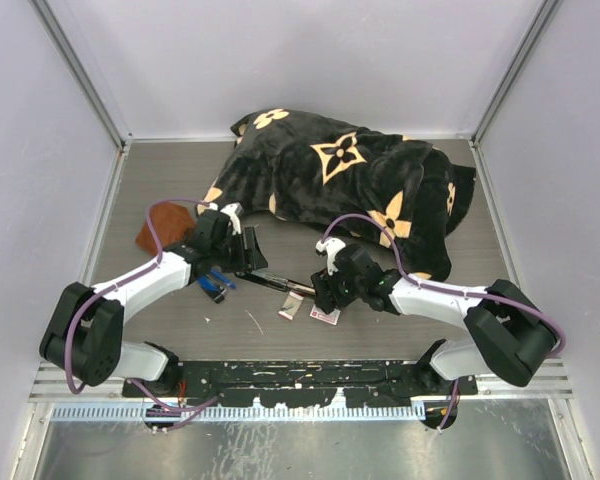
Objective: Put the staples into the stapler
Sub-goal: Close the stapler at the center of the board.
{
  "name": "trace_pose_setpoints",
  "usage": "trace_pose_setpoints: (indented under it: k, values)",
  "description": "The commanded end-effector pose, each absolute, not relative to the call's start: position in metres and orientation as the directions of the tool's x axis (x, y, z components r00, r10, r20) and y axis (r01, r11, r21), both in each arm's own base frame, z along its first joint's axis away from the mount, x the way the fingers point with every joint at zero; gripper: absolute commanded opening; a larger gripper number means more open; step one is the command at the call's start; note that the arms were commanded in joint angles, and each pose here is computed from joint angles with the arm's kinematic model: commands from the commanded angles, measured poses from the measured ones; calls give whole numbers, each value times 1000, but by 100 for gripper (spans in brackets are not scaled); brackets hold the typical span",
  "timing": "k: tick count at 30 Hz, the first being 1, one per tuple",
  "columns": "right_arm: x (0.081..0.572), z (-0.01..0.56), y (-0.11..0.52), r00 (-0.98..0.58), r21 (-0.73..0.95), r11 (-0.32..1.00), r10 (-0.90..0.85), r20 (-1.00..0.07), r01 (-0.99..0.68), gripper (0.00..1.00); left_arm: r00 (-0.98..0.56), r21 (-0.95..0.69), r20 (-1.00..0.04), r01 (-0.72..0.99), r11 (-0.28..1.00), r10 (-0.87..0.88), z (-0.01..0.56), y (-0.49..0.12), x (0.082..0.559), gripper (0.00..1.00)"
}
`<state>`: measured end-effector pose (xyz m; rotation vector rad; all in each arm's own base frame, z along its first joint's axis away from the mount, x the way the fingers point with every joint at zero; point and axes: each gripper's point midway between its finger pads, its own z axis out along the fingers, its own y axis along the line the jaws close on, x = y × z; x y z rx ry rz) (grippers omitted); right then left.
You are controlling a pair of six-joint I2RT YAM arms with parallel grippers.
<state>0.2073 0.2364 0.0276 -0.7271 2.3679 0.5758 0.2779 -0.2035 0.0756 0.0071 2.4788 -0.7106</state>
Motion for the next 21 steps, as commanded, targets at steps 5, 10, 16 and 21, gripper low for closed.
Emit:
trace_pose_setpoints:
  k: [5, 10, 16, 21]
  values:
    - [224, 42, 249, -627, 202, 743, -349, -696, -638, 56, -818, -476, -558, 177, 862, -140, 77, -205, 288, 59]
    - [222, 40, 252, -630, 210, 732, -360, -688, -648, 47, -825, -467, -550, 177, 866, -128, 72, -205, 287, 59]
    - [224, 60, 257, -608, 204, 707, -381, -696, -677, 38, -833, -456, -541, 177, 872, -113, 62, -203, 285, 56]
    - [223, 80, 257, -579, 166, 677, -445, -683, -717, 37, -833, -470, -541, 190, 862, -111, 61, -208, 287, 53]
